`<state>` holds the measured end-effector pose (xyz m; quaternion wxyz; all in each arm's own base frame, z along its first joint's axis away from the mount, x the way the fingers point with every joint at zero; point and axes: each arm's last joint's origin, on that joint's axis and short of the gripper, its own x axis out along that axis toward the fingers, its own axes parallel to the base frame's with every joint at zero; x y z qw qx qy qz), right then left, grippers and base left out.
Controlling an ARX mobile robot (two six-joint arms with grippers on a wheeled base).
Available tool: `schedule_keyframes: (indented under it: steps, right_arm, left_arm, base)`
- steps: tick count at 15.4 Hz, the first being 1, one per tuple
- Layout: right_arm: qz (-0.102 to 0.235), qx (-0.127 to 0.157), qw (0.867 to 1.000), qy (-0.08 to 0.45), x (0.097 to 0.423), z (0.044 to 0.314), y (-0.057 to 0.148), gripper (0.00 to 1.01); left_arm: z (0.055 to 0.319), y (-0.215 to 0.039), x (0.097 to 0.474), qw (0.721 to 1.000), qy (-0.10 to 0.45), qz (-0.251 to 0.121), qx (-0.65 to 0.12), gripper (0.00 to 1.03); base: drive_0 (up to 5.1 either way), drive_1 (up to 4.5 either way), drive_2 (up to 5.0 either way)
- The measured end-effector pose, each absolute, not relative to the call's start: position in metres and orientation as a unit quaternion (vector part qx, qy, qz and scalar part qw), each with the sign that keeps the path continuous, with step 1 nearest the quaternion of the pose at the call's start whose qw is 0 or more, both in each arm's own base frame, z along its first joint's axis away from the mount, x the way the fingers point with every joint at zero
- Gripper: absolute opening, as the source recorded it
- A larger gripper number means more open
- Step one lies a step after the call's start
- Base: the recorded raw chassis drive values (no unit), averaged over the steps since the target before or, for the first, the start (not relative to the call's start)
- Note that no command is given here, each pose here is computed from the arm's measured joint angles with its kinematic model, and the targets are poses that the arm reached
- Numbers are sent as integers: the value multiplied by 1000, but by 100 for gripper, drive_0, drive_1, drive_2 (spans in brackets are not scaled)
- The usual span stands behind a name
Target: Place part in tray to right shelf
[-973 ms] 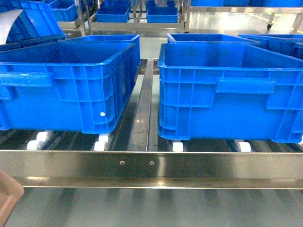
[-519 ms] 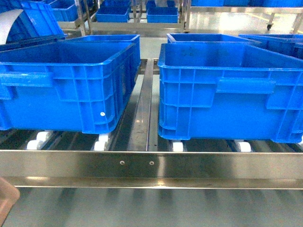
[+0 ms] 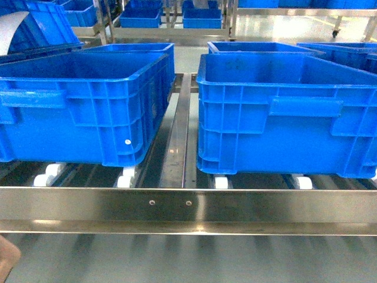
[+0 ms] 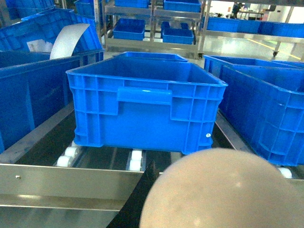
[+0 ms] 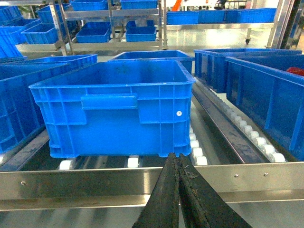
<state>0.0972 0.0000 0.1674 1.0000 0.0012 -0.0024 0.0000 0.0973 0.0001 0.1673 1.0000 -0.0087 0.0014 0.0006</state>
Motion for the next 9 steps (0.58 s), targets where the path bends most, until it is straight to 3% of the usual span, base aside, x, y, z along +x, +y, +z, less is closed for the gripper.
schedule_keyframes:
  steps: [1,2,4,5,9]
  right_arm:
    - [0,1,1000,-2,97,167,0,6]
    - [0,1,1000,-2,97,167,0,19]
    - [0,1,1000,-2,97,167,0,28]
    - [0,1,1000,-2,97,167,0,37]
    - [0,1,1000,-2,97,167,0,89]
  left_arm:
    - [167,0,97,1000,2,0,-9,13]
    - [167,0,97,1000,1,0,-8,13]
    - [167,0,97,1000,1,1,-8,13]
    - [167,0,97,1000,1,0,-8,13]
    - [167,0,97,1000,1,0,-8,13]
  base:
    - [0,0,0]
    - [0,0,0]
    - [0,0,0]
    - [0,0,0]
    - [0,0,0]
